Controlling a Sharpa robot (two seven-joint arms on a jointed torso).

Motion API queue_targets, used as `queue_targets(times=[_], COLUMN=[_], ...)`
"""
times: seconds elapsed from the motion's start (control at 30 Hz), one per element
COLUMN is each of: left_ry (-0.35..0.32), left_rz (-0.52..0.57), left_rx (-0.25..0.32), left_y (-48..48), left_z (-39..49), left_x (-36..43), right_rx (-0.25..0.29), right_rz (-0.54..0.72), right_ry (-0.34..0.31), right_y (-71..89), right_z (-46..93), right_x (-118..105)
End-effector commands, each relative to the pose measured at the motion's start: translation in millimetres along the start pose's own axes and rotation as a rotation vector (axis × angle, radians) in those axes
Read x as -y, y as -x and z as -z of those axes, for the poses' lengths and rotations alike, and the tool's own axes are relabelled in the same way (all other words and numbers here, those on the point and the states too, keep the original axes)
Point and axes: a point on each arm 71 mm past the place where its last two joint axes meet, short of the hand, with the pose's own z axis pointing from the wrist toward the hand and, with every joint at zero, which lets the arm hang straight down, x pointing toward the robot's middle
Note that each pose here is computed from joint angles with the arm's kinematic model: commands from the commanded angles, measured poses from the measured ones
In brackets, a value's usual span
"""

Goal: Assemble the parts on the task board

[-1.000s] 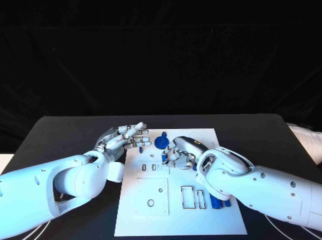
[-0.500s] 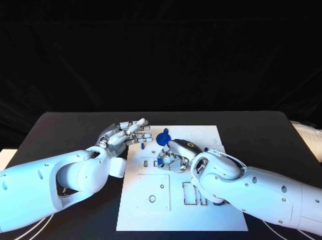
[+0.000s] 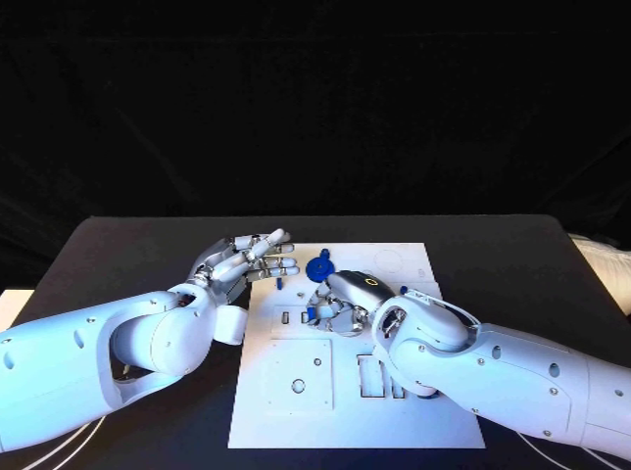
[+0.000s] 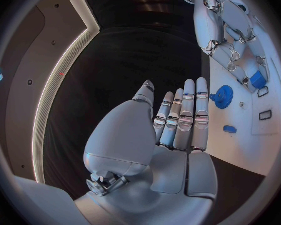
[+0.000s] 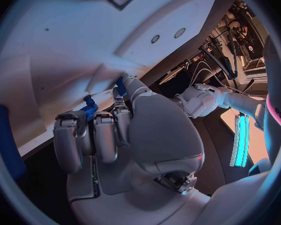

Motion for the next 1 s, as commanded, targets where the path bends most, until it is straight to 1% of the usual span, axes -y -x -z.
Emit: queue_targets(times=[0.03,0.3,0.63,1.0], left_ry=[-0.009,-0.009,-0.008,-0.008], left_rz=[0.011,0.011,0.011,0.011], left_rx=[-0.021,-0.022,-0.021,-0.021], left_y=[-2.3,-2.3,-2.1,-2.0], left_z=[0.0,-0.1,0.3,0.3], left_x=[0.9,0.9,1.0,1.1], right_rx=[-0.041,-0.063,-0.083,-0.082], right_rz=[0.039,0.059,0.085,0.087], right_ry=[-0.031,-0.039,-0.066,-0.078], right_y=[-5.3,-7.0,-7.4,-7.4], right_z=[1.6,2.9,5.1,5.4], right_x=[4.8,5.0,9.0,8.8])
